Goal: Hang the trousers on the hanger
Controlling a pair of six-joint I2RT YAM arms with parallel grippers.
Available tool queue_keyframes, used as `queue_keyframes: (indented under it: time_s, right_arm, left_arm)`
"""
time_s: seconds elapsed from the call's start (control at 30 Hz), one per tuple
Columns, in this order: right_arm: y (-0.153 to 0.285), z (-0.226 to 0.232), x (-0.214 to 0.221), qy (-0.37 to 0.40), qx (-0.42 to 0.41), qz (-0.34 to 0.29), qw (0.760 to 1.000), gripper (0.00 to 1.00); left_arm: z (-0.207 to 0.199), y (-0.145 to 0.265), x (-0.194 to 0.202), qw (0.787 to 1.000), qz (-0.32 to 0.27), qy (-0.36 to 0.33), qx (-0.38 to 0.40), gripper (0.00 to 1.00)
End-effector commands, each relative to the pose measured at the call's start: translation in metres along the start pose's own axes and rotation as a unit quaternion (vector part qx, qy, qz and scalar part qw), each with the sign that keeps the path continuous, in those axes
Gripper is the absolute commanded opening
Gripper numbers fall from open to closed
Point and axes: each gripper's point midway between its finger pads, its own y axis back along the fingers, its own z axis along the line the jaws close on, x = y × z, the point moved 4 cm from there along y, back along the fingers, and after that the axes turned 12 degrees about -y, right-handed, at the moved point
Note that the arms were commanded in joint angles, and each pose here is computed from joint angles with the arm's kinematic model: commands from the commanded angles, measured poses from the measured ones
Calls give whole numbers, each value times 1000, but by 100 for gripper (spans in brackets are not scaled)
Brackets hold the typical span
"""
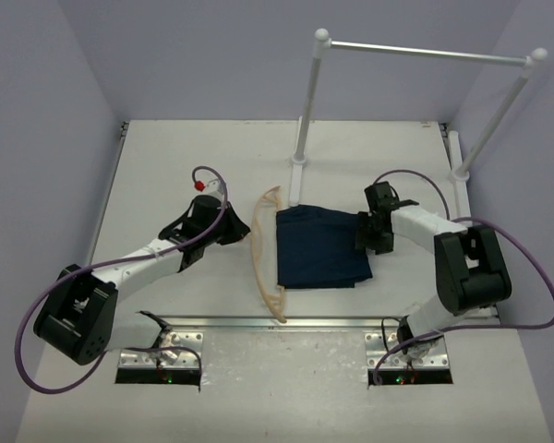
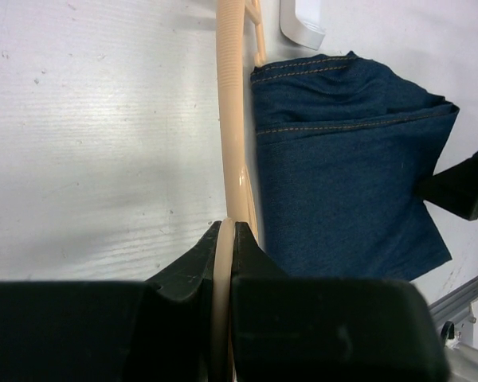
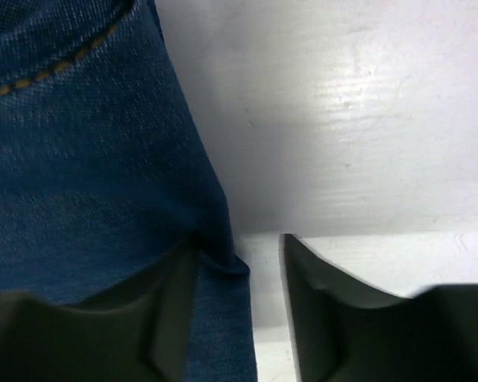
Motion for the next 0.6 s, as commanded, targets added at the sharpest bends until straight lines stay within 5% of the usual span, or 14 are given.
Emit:
queue_keyframes:
  time_s: [0.0,0.1,0.27,0.57]
  right_arm:
    - [51,9,-17,2,-9,-72,997,62]
    - [93,23,-36,18,-3,-135,991,72]
    - [129,68,-9,89,-58,-154,982,99]
    - [134,144,105,139,-347,-66,925,99]
  left_arm:
    - [3,7,11,999,33,-20,5,0]
    - [-10,10,4,999,32,-5,30,0]
    - [-47,18,-15,998,8,15,58,0]
    - [-99,18,-36,997,-14,32,70,0]
